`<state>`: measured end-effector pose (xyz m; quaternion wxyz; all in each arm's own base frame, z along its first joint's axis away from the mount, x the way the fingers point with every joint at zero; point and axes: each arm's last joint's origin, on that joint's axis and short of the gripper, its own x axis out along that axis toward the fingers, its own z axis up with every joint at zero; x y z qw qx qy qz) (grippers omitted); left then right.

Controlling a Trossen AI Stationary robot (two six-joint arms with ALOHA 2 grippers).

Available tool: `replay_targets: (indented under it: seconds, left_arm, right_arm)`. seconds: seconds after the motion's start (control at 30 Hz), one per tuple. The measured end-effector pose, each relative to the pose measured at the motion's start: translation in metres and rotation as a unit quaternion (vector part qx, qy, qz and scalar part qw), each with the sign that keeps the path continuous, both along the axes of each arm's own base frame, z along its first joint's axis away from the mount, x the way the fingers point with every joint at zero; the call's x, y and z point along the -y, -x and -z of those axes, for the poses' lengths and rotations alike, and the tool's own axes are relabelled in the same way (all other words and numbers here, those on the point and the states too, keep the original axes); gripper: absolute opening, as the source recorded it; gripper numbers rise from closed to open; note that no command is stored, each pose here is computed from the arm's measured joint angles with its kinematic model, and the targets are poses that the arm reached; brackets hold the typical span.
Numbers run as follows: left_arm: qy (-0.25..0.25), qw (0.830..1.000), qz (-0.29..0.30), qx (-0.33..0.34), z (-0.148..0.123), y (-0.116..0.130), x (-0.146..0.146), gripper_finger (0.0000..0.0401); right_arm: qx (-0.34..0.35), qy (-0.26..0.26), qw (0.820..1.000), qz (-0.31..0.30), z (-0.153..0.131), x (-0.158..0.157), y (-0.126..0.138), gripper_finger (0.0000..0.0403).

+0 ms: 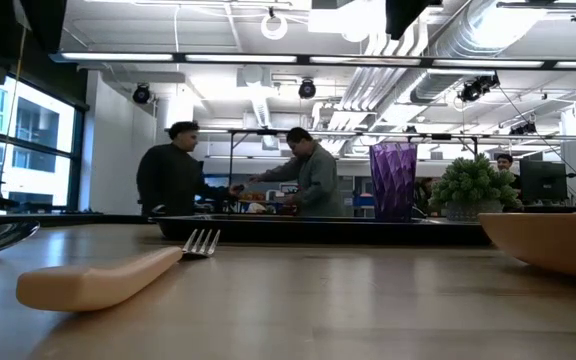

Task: Pick and place plate/cup/fork/spoon on tray
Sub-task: Put the yellow spoon on the left of the black serving tray

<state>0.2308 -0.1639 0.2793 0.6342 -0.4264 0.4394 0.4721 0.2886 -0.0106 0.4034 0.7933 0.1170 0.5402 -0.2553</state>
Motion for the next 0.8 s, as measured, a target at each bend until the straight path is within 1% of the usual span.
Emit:
replay_targets:
  seconds: [0.2,0.37,0.5,0.67,0.8]
  left_arm:
    - [-0.003,1.0,-0.028,-0.003,0.017,-0.003,0.018,0.0147]
    - [-0.002,0.999,-0.049,-0.021,0.034,-0.004,0.033,0.0147]
    - [0.014,0.998,-0.05,-0.028,0.047,-0.008,0.044,0.0147]
    - [0.022,0.998,-0.05,-0.029,0.065,-0.018,0.053,0.0147]
    - [0.034,0.997,-0.055,-0.048,0.08,-0.023,0.06,0.0147]
  right_arm:
    - [0.0,0.0,1.0,-0.002,0.0,0.0,0.0,0.0122]
    - [0.0,0.0,1.0,-0.002,0.0,0.0,0.0,0.0122]
    - [-0.001,0.001,1.0,-0.002,0.0,0.0,0.0,0.0122]
    - [-0.003,0.003,1.0,-0.009,0.0,0.0,0.0,0.0122]
    - [-0.001,0.004,1.0,-0.01,0.0,0.0,0.0,0.0122]
